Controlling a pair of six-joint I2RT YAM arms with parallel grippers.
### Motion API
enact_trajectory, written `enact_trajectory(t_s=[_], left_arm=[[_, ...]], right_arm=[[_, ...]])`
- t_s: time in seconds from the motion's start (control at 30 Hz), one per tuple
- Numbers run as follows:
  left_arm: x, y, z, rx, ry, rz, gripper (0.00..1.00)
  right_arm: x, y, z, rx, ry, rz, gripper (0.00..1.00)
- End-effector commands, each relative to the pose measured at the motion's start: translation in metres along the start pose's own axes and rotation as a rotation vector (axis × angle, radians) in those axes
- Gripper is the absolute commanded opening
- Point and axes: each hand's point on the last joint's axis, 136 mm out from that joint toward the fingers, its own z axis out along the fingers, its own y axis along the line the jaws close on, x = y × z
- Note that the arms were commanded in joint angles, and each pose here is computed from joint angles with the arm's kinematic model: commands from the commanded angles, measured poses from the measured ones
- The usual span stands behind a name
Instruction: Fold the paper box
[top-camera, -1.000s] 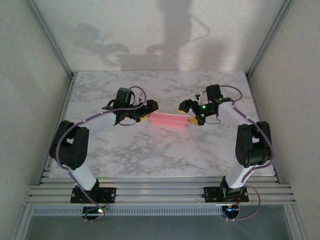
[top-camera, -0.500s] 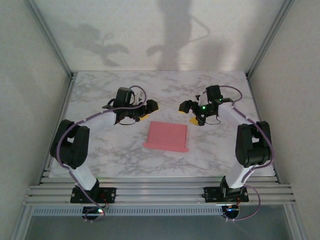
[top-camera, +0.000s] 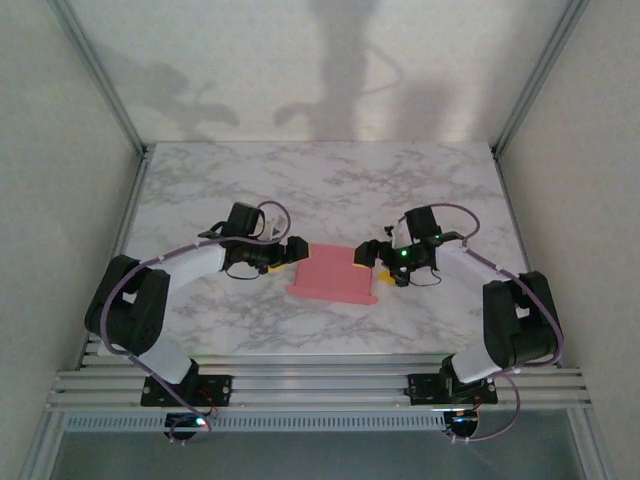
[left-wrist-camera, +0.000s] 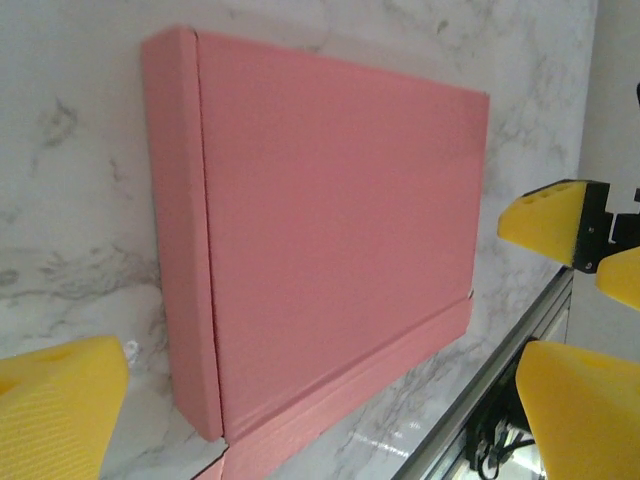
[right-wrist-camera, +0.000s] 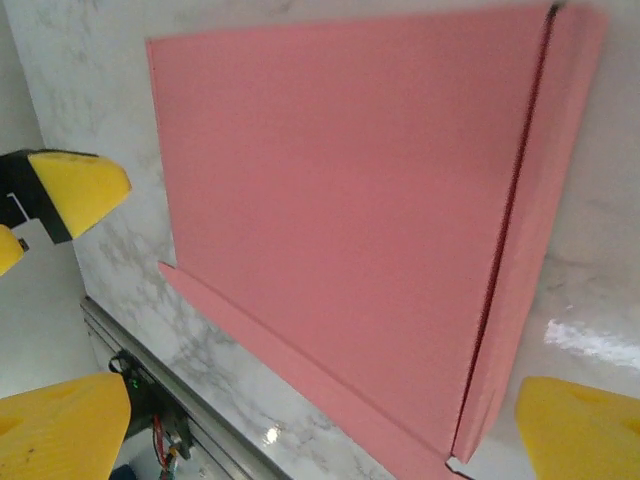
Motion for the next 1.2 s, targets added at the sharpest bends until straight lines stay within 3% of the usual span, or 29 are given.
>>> enact_trajectory(t_s=[0.0, 0.73, 1.17], left_arm=[[0.017, -0.01, 0.005, 0.028, 0.055, 0.056, 0.99], [0.034, -0.002, 0.022, 0.035, 0.124, 0.018, 0.99], [0.026, -0.019, 0.017, 0.087, 0.107, 0.033, 0.99]], right_arm=[[0.008, -0.001, 0.007, 0.009, -0.008, -0.015, 0.99], [0.021, -0.007, 0.026, 0.024, 0.033, 0.001, 0.99], [0.021, 0.004, 0.023, -0.024, 0.03, -0.004, 0.99]])
